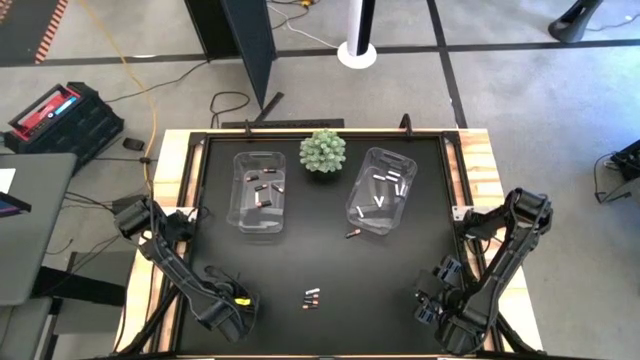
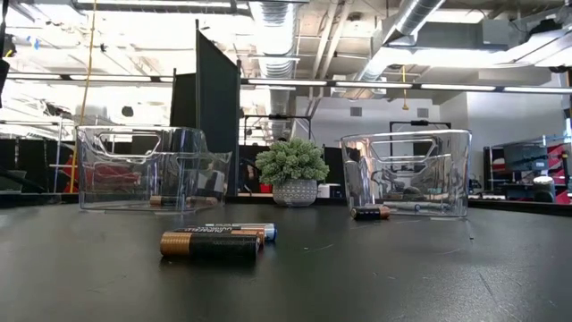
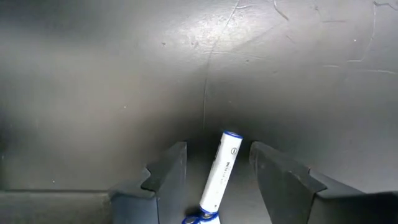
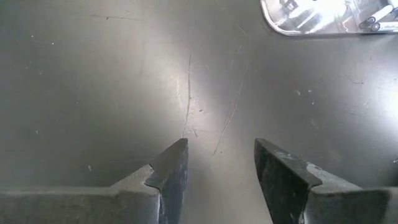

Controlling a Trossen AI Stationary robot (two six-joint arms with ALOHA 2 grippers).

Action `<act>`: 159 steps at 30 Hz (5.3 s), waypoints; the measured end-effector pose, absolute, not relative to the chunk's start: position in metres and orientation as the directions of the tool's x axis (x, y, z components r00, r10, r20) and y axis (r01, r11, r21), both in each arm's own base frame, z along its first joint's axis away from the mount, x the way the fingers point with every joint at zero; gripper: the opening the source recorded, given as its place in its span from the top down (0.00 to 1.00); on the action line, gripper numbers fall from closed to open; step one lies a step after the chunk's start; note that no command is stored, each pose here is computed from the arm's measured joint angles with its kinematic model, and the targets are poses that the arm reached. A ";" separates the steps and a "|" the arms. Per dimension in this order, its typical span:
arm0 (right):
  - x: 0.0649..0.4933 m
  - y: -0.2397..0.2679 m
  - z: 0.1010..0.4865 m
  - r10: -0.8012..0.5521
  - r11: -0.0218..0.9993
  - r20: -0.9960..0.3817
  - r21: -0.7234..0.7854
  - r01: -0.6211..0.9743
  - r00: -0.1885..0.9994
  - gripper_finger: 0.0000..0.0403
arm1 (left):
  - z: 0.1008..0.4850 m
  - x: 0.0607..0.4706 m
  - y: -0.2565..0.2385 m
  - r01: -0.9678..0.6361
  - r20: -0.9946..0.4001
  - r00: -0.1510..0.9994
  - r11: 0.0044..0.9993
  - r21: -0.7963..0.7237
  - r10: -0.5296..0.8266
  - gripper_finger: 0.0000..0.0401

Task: Sort batteries
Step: Put the white-blue battery into the right transparent bin

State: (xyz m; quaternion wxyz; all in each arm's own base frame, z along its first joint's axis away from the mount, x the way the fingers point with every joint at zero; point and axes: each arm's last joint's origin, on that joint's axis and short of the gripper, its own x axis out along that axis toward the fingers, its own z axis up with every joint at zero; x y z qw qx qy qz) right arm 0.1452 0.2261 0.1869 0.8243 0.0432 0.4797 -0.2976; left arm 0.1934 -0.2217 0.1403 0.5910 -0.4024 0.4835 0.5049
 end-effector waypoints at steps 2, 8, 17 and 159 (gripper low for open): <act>0.145 0.226 0.187 -0.449 0.820 -0.816 -0.215 0.531 0.363 0.50 | 0.140 0.193 -0.221 -0.984 -0.977 0.020 0.179 0.019 0.211 0.57; 0.145 0.226 0.187 -0.449 0.820 -0.816 -0.216 0.530 0.363 0.50 | 0.140 0.193 -0.221 -0.969 -0.977 0.019 0.243 0.034 0.213 0.70; 0.147 0.225 0.187 -0.452 0.816 -0.816 -0.216 0.537 0.359 0.50 | 0.139 0.194 -0.221 -0.944 -0.977 0.022 0.325 0.049 0.210 0.89; 0.140 0.086 0.160 -0.200 0.574 -0.646 0.532 0.622 0.737 0.50 | 0.199 0.520 0.108 -0.053 -0.756 0.652 0.998 0.019 0.049 0.88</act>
